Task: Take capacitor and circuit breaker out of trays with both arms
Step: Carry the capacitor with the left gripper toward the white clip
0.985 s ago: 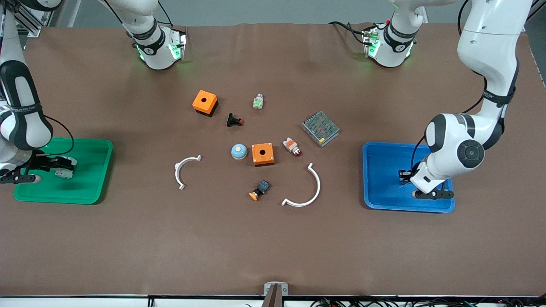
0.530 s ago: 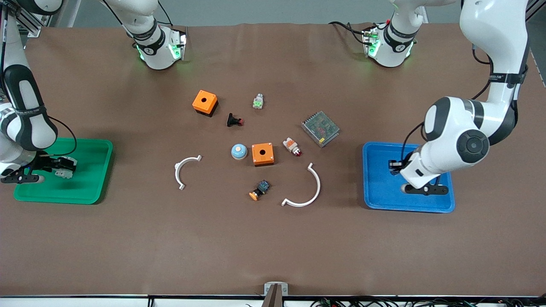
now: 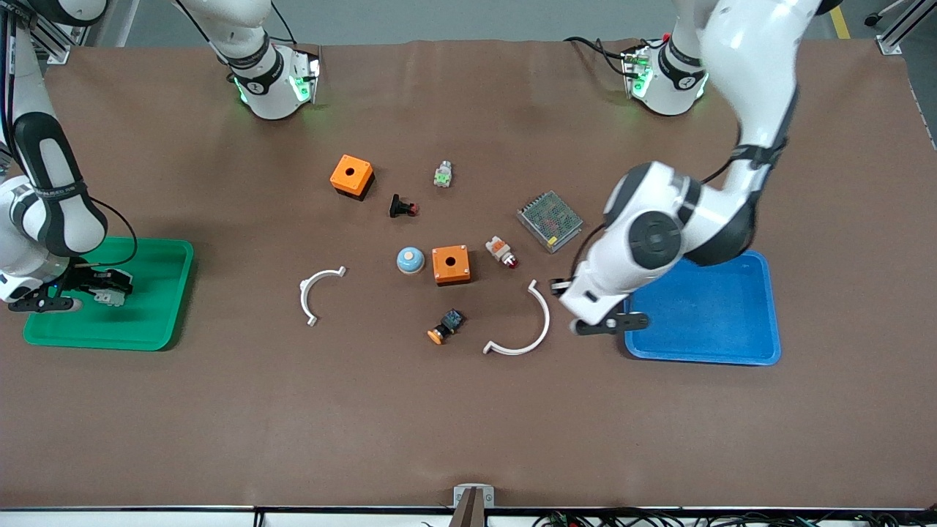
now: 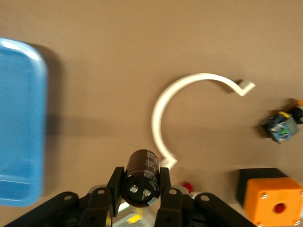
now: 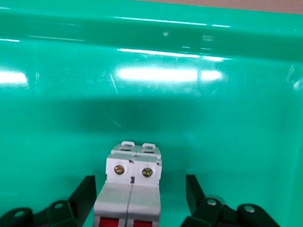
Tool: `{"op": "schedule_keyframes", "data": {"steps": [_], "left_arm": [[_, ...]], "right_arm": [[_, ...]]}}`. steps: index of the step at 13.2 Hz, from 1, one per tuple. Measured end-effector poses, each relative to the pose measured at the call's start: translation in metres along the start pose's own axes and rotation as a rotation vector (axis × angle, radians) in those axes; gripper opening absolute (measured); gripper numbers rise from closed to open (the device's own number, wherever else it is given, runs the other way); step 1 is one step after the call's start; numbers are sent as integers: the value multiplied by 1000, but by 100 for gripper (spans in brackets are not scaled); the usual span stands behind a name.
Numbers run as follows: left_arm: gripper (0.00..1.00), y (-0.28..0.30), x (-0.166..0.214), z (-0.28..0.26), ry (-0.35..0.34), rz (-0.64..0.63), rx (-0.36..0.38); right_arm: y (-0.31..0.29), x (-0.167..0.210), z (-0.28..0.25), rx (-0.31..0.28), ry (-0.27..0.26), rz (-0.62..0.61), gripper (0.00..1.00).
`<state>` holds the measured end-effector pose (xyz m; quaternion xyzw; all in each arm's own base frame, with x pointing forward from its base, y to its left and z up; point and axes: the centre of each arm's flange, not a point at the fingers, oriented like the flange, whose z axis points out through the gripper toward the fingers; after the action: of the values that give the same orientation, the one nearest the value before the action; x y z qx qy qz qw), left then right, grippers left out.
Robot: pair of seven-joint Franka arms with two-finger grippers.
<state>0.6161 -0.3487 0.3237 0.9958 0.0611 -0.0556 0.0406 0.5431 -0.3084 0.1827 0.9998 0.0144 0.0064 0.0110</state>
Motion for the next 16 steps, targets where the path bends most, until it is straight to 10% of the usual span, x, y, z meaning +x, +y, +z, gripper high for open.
{"op": "schedule_keyframes", "data": {"steps": [4,16], "left_arm": [[34,54,-3,55,-23,-56,6],[34,61,9,122,-30,-99,22]], "right_arm": [[-1,3,-4,-2,8,-4,41],[-130,69,-132,69,-49,42,41]]}}
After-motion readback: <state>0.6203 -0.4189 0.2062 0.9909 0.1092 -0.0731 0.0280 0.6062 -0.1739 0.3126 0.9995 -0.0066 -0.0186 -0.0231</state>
